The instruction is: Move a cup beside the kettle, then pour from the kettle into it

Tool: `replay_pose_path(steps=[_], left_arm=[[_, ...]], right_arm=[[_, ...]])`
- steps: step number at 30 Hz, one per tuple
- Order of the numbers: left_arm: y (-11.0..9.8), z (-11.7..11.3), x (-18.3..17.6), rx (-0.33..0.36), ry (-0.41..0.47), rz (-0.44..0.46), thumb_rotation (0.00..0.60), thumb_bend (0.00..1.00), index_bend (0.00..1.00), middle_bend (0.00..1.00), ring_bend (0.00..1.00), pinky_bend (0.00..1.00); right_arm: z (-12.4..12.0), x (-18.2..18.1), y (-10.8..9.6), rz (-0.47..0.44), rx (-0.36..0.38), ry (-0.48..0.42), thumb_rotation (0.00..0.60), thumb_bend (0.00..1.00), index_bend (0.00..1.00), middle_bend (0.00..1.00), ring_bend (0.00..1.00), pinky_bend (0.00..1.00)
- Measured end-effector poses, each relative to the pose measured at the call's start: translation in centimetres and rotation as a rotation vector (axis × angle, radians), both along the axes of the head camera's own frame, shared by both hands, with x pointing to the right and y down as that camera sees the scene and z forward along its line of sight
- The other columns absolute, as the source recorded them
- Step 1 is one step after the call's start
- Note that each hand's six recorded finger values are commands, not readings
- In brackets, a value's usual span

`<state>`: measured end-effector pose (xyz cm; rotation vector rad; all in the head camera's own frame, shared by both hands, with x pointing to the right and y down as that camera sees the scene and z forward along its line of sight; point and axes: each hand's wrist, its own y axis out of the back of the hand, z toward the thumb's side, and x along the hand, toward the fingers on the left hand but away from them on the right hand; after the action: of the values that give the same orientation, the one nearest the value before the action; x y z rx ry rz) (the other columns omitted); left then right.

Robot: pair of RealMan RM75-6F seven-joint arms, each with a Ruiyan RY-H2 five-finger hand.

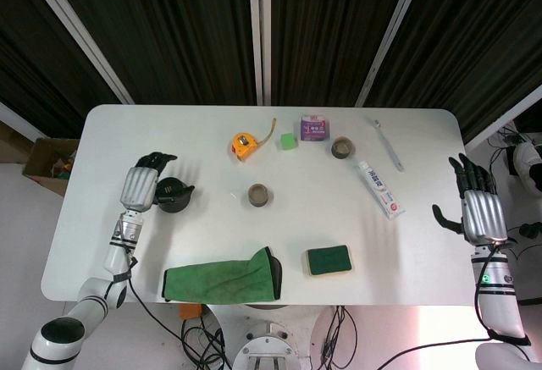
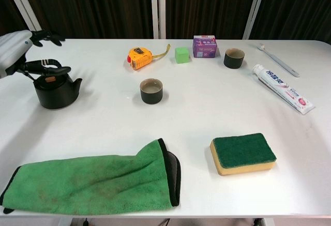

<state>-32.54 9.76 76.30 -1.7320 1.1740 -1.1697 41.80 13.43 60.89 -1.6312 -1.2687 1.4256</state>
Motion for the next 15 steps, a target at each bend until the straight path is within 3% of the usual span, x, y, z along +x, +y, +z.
replay_pose_path(steps=[6,11,15], left_arm=[[-0.3,-3.0,-1.5,0.100,0.012,-0.024,0.194,0.05,0.09,0.14,0.07,0.15],[1.0,-4.8,-3.2,0.072,-0.003,-0.053,0.215,0.04,0.10,0.14,0.08,0.18],[3.5,-7.6,-5.5,0.022,-0.064,-0.088,0.216,0.04,0.10,0.14,0.08,0.18]], right_arm=[[-0.1,0.6,0.4,0.010,0.002,0.013,0.600,0.28,0.00,0.00,0.00,0.00],[-0.1,1.4,1.2,0.025,0.039,0.026,0.600,0.28,0.00,0.00,0.00,0.00],[0.5,3.4,3.5,0.055,0.014,0.077,0.600,0.27,0.00,0.00,0.00,0.00]])
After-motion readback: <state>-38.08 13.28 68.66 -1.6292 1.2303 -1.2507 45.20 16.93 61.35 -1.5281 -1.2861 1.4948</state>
